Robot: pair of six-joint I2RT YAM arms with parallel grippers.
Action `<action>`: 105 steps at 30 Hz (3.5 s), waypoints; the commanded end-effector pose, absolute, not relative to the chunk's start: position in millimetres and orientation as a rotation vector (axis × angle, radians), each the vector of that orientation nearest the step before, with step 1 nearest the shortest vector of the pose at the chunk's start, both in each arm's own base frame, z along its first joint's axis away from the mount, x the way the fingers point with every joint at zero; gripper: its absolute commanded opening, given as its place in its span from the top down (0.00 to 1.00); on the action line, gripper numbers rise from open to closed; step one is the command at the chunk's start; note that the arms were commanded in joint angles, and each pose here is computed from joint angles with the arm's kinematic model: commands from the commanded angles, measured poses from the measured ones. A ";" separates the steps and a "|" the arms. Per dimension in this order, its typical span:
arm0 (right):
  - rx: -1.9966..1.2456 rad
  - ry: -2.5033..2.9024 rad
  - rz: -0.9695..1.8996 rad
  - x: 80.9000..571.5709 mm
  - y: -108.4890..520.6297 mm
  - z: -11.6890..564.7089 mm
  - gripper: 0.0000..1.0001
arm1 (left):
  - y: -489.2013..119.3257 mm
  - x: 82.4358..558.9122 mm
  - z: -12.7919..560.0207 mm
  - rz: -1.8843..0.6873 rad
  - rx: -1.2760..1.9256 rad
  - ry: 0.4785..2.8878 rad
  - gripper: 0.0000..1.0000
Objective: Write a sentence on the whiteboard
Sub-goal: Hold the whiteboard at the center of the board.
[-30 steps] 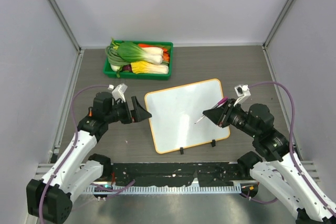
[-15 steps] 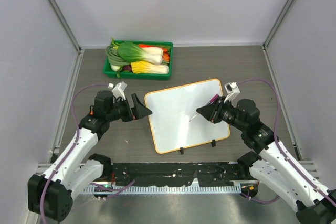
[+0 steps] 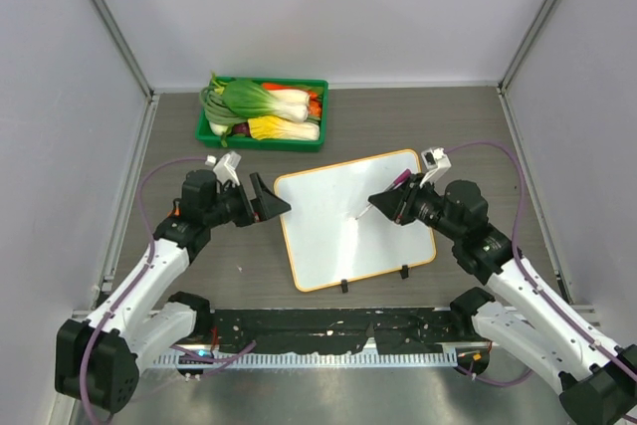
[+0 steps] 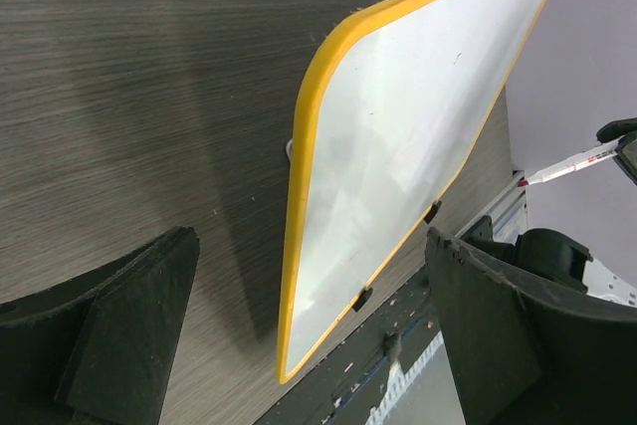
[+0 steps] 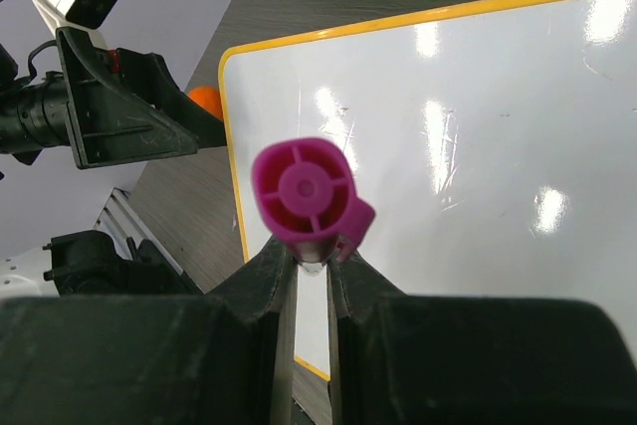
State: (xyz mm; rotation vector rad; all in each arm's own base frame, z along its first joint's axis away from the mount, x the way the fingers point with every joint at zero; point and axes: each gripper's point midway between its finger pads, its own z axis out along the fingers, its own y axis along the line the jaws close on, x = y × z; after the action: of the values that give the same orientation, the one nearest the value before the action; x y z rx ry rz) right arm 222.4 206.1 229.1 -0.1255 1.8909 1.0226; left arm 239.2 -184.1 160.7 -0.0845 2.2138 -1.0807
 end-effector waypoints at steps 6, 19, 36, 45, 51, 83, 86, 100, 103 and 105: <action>-0.170 1.755 1.051 237.1 216.9 258.8 0.99 | -190.0 240.2 163.6 -1.109 -0.034 2.218 0.00; -0.150 1.741 1.069 233.2 214.9 256.1 0.99 | -187.0 234.9 151.9 -1.097 -0.053 2.231 0.00; -0.157 1.750 1.075 232.4 216.2 244.6 0.99 | -180.1 225.7 141.6 -1.067 -0.090 2.251 0.00; -0.160 1.750 1.087 236.1 220.2 244.0 0.99 | -182.7 226.7 140.7 -1.085 -0.096 2.265 0.03; -0.157 1.764 1.085 239.5 222.3 239.5 0.99 | -184.3 228.2 137.3 -1.102 -0.102 2.253 0.04; -0.156 1.762 1.091 240.5 223.9 235.4 0.99 | -189.6 229.2 128.3 -1.144 -0.098 2.245 0.09; -0.154 1.768 1.094 240.3 224.4 234.6 0.99 | -189.3 228.6 126.6 -1.141 -0.088 2.250 0.09; -0.224 1.709 1.037 239.3 228.4 251.5 0.99 | -196.1 233.3 140.9 -1.197 -0.011 2.124 0.11; -0.239 1.708 1.031 242.4 233.8 253.3 0.99 | -200.9 238.9 144.5 -1.224 0.013 2.094 0.12; -0.242 1.703 1.027 244.8 236.5 255.7 0.99 | -204.1 242.8 146.8 -1.240 0.032 2.078 0.14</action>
State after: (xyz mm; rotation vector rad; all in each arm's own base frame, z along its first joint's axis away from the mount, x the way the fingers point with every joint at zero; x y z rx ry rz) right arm 233.4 231.3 221.3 -0.2194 1.8140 1.0501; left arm 230.7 -193.2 126.3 -0.0627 2.1947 -1.1810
